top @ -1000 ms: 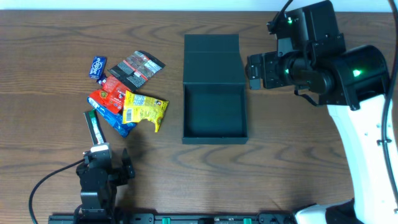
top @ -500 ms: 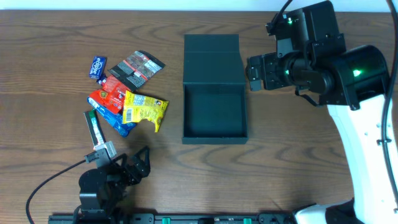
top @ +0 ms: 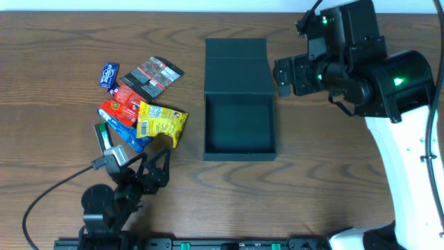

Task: Pack container
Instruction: 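Reach the left gripper into the snack pile and grasp the red-black wrapper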

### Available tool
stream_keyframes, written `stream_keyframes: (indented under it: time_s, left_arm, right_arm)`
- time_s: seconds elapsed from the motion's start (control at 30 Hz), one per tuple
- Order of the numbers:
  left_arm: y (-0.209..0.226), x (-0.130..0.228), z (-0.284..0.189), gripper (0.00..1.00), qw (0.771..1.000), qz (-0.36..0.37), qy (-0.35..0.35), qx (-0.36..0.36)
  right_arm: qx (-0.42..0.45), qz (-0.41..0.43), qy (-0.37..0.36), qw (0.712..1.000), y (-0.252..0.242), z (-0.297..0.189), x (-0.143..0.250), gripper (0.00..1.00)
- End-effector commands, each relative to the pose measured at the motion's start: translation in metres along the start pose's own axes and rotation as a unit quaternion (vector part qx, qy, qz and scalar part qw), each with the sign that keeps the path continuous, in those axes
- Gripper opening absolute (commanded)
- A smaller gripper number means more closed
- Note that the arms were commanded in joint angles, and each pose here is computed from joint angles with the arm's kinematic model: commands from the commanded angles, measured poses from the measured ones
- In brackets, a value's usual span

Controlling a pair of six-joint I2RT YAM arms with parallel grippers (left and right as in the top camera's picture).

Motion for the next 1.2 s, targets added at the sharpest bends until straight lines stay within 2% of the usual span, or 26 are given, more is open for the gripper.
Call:
stream_keyframes:
  time_s: [0.0, 0.17, 0.27, 0.37, 0.5, 0.6, 0.73, 0.83, 0.9, 1.0, 1.17]
  left_arm:
    - [0.005, -0.03, 0.003, 0.96, 0.996, 0.06, -0.007, -0.061]
    - [0.011, -0.081, 0.024, 0.96, 0.978, 0.145, 0.03, -0.148]
    - [0.016, -0.116, 0.044, 0.96, 0.959, 0.191, 0.063, -0.202]
    - [0.015, -0.146, 0.076, 0.96, 0.929, 0.258, 0.103, -0.245]
    - [0.009, -0.165, 0.123, 0.96, 0.873, 0.355, 0.142, -0.303]
    - [0.01, -0.156, 0.157, 0.96, 0.824, 0.419, 0.18, -0.337]
    - [0.025, -0.117, 0.194, 0.96, 0.758, 0.487, 0.243, -0.359]
    - [0.044, -0.093, 0.208, 0.95, 0.712, 0.512, 0.274, -0.395]
    - [0.052, -0.077, 0.215, 0.95, 0.699, 0.519, 0.295, -0.393]
    - [0.059, -0.057, 0.223, 0.95, 0.691, 0.524, 0.319, -0.382]
    - [0.074, -0.046, 0.226, 0.95, 0.679, 0.524, 0.34, -0.385]
  right_arm:
    - [0.004, -0.042, -0.034, 0.999, 0.002, -0.004, -0.014, 0.99]
    - [0.03, -0.075, -0.1, 0.992, -0.002, -0.008, -0.043, 0.99]
    - [0.059, -0.09, -0.144, 0.984, -0.01, -0.013, -0.064, 0.99]
    - [0.073, -0.088, -0.179, 0.977, -0.019, -0.019, -0.081, 0.99]
    - [0.091, -0.07, -0.196, 0.974, -0.04, -0.023, -0.091, 0.99]
    - [0.106, -0.056, -0.194, 0.974, -0.057, -0.024, -0.092, 0.99]
    - [0.122, -0.042, -0.189, 0.973, -0.075, -0.025, -0.091, 0.99]
    - [0.128, -0.038, -0.189, 0.973, -0.08, -0.026, -0.091, 0.99]
    - [0.129, -0.037, -0.19, 0.973, -0.082, -0.026, -0.092, 0.99]
    - [0.129, -0.036, -0.19, 0.973, -0.082, -0.026, -0.092, 0.99]
    - [0.129, -0.036, -0.19, 0.973, -0.082, -0.026, -0.092, 0.99]
Point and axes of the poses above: each gripper's point midway between its finger pads, its own z axis out along the fingers, its own y axis along the line the jaws close on, x = y × z, the point moved 2 cm from there along -z, back along the fingers, and after that the axes turned 8 degrees about z, right-handed, at the moved point
